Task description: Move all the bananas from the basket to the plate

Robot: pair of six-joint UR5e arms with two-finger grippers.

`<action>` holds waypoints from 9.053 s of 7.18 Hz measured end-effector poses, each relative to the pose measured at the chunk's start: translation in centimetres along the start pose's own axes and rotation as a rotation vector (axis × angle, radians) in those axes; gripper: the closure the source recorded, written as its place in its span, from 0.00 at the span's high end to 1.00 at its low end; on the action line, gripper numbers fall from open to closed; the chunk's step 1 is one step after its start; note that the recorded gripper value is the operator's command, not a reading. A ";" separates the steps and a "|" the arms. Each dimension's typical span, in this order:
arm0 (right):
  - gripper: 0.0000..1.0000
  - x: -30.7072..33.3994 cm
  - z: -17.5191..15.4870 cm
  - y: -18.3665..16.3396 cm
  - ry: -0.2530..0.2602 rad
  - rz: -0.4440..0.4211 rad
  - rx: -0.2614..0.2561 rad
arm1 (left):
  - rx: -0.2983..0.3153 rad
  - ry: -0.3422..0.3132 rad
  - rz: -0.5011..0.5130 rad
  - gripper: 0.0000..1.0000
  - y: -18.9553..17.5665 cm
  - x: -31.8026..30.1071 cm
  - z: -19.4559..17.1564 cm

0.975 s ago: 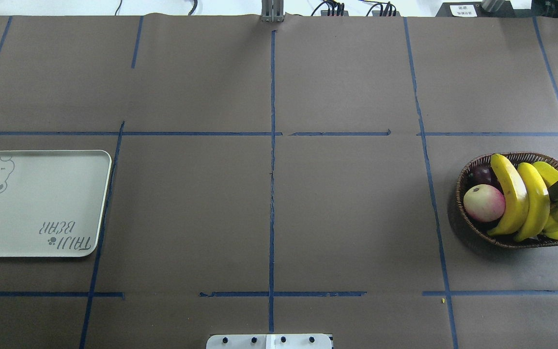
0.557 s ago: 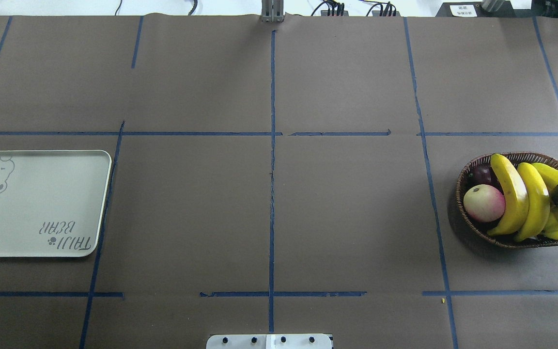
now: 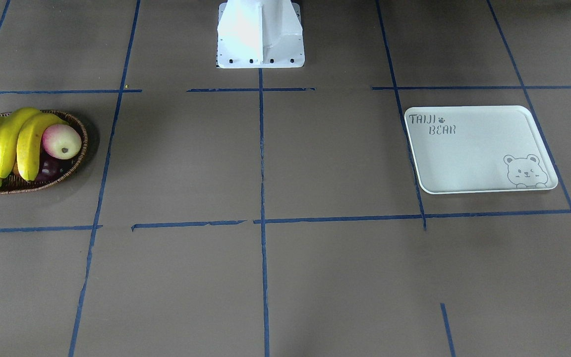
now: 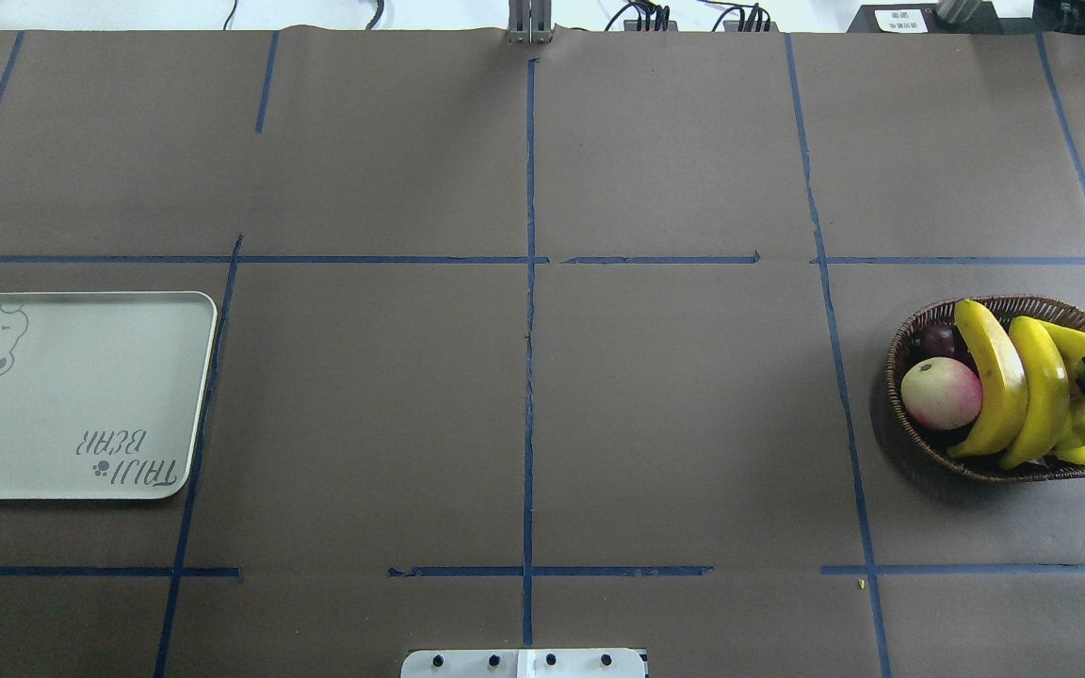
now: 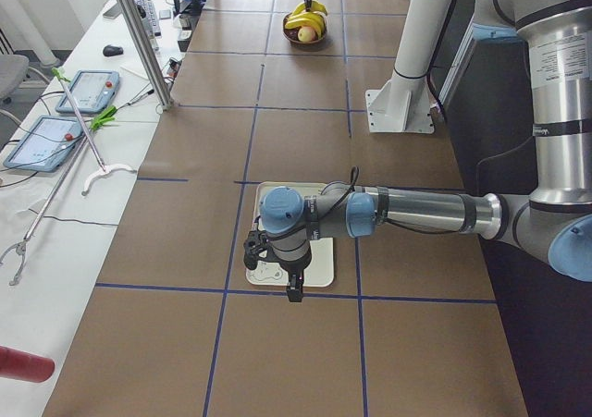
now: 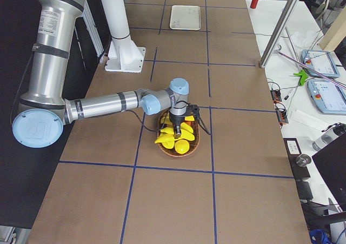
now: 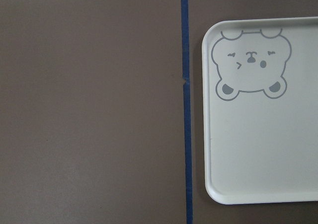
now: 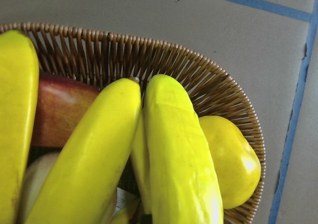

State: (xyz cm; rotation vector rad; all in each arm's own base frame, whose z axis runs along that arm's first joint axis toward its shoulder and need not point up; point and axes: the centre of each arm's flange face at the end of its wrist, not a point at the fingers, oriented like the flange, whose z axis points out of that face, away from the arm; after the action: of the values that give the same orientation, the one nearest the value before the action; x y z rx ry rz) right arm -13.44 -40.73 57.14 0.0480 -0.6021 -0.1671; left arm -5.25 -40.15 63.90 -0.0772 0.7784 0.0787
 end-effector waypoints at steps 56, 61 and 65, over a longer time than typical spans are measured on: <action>0.00 -52.9 -14.8 -1.3 -0.649 0.037 0.477 | 0.036 0.588 -0.724 1.00 -6.9 61.8 -5.4; 0.01 -55.9 -16.1 -0.2 -0.691 0.075 0.483 | 0.073 0.598 -0.741 0.84 -4.5 67.7 -0.8; 0.90 -56.6 -16.1 0.4 -0.688 0.066 0.505 | 0.074 0.595 -0.734 0.00 -4.4 68.1 -0.3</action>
State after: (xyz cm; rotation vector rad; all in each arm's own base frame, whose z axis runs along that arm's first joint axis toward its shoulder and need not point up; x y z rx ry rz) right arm -50.14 -30.75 12.28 0.4730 -1.3216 0.0445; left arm 43.31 -41.64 15.94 -0.3212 1.3000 -0.6980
